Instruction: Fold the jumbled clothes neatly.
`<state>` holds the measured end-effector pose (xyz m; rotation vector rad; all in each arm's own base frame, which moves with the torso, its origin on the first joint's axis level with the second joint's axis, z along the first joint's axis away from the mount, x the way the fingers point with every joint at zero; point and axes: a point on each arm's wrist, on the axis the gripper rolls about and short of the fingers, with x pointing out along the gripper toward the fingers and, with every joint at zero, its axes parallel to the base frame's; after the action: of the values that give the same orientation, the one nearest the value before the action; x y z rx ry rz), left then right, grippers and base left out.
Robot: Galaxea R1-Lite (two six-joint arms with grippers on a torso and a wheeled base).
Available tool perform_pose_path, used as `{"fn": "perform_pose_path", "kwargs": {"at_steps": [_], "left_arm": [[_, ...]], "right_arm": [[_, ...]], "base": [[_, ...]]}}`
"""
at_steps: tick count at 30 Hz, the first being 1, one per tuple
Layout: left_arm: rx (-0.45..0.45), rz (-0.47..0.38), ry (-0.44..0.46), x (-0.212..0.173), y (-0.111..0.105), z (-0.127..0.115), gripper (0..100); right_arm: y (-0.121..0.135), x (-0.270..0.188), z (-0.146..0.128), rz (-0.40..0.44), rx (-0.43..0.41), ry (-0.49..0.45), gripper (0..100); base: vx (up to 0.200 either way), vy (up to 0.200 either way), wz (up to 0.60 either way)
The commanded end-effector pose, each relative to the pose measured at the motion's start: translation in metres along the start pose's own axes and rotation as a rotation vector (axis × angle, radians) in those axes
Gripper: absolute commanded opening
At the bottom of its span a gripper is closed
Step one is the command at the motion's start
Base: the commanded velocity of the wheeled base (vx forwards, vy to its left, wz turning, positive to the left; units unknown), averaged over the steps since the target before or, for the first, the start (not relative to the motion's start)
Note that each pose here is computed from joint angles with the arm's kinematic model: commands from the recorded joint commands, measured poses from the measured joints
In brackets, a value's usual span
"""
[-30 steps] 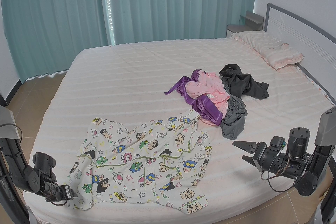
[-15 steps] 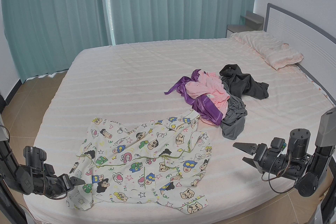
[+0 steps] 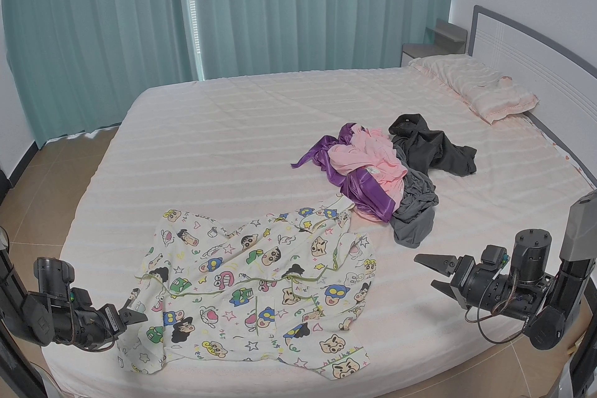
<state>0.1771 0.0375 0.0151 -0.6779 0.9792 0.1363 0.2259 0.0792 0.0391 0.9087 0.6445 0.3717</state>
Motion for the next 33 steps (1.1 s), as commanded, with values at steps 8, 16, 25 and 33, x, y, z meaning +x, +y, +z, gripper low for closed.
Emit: {"fn": "perform_pose_path", "kwargs": {"at_steps": [8,16,25,33], "left_arm": [[-0.007,0.005,-0.002,-0.0002,0.0022,0.0006,100],[-0.015,0.003,-0.008,-0.0002,0.0018,0.0016,100],[-0.056,-0.026,-0.004,0.0002,-0.0005,0.0028,100],[-0.044,-0.036,0.003,0.0019,-0.0037,0.0025,100]], "right_arm": [[0.0002,0.0002,0.0000,0.004,-0.002,-0.002,100],[0.0002,0.0002,0.0000,0.004,-0.002,-0.002,100],[0.0006,0.0007,0.0004,0.007,-0.001,-0.002,100],[0.0011,0.0015,0.0011,0.010,-0.004,-0.006,100]], "base": [[0.000,0.200,0.00],[0.000,0.050,0.00],[0.133,0.000,0.00],[0.075,0.000,0.00]]}}
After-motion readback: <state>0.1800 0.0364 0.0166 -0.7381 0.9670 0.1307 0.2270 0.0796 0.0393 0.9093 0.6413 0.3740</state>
